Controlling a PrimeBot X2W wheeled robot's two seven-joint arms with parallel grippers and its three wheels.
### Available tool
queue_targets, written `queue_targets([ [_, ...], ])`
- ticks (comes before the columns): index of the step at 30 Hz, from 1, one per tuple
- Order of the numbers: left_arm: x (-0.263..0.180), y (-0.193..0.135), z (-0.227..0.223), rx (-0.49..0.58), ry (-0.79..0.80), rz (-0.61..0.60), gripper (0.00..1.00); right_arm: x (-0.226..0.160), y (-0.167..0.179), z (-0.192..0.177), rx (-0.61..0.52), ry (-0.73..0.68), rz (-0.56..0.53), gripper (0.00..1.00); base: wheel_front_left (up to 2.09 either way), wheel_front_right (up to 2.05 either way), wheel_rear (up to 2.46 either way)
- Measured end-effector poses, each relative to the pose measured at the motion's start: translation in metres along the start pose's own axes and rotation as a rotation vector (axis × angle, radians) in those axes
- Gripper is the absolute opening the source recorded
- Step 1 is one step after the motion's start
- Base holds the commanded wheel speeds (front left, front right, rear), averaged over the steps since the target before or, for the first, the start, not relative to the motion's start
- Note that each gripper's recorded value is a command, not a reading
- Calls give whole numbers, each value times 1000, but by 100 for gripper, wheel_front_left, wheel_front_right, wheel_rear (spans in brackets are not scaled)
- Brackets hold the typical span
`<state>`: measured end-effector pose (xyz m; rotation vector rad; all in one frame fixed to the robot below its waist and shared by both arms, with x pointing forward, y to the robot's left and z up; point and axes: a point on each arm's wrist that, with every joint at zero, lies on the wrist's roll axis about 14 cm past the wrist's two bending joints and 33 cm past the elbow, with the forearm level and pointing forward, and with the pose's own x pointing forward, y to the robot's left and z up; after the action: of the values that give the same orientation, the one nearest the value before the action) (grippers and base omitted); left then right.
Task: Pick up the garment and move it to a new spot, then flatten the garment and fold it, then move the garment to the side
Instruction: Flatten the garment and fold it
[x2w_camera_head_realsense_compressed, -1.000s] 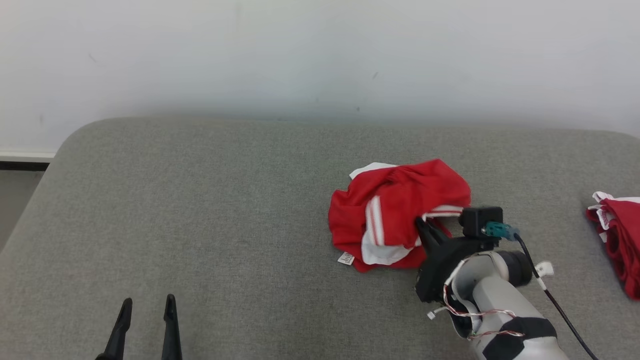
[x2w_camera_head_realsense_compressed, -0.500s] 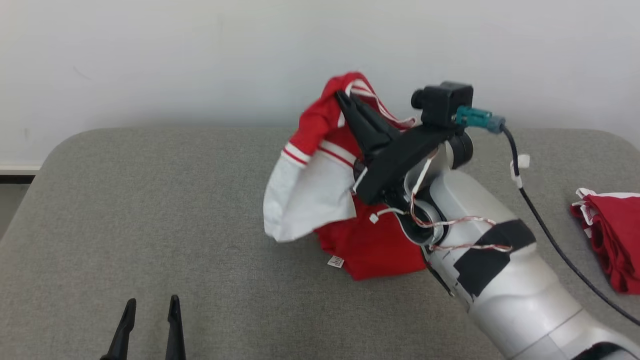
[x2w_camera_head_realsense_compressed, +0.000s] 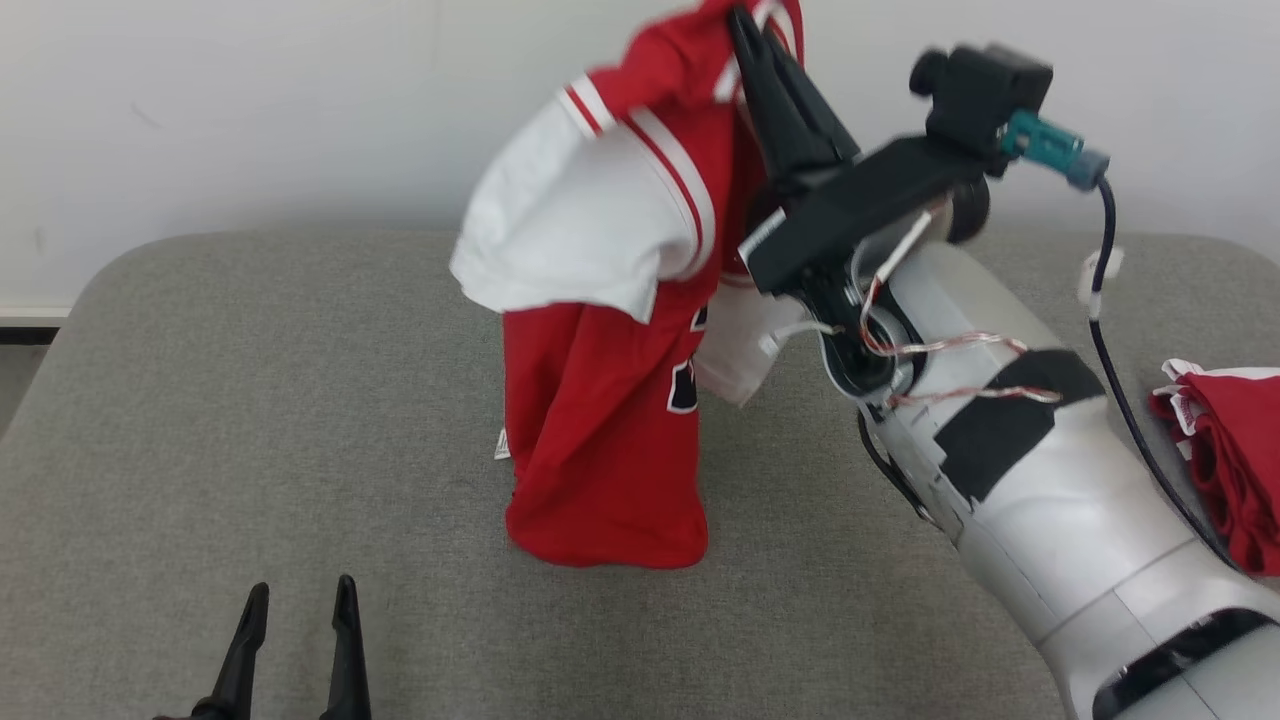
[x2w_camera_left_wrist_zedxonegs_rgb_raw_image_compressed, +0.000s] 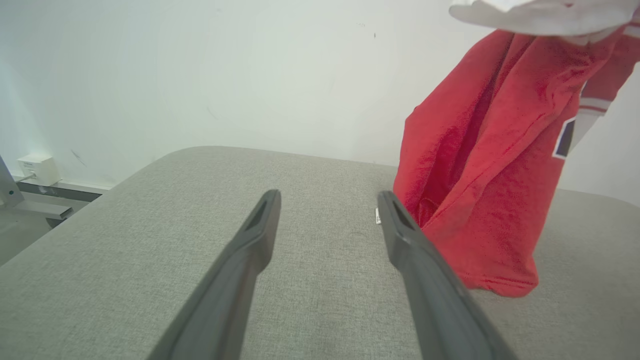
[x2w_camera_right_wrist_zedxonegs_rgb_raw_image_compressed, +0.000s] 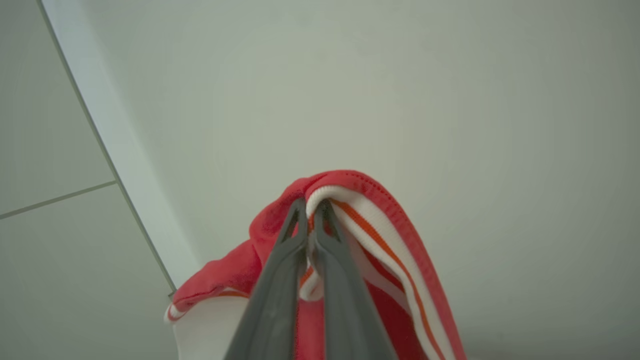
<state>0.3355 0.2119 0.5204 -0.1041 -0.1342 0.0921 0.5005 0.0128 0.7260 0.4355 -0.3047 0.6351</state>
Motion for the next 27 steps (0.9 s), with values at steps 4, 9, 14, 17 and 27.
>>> queue_targets([
  [4, 5, -5, 0, -3, -2, -11, 100, -50, -66, -58, -9, 175, -177, 0, 0, 0, 0],
  [9, 11, -10, -3, -5, 5, -27, 100, -137, -138, -115, 13, 427, -392, 0, 0, 0, 0],
  [14, 17, -16, -6, -7, 12, -44, 100, -190, -177, -120, 72, 512, -530, 0, 0, 0, 0],
  [17, 20, -21, -8, -10, 14, -59, 100, -206, -180, -123, 139, 544, -556, 0, 0, 0, 0],
  [27, 21, -28, -3, -17, 0, -80, 100, -213, -178, -90, 304, 476, -546, 0, 0, 0, 0],
])
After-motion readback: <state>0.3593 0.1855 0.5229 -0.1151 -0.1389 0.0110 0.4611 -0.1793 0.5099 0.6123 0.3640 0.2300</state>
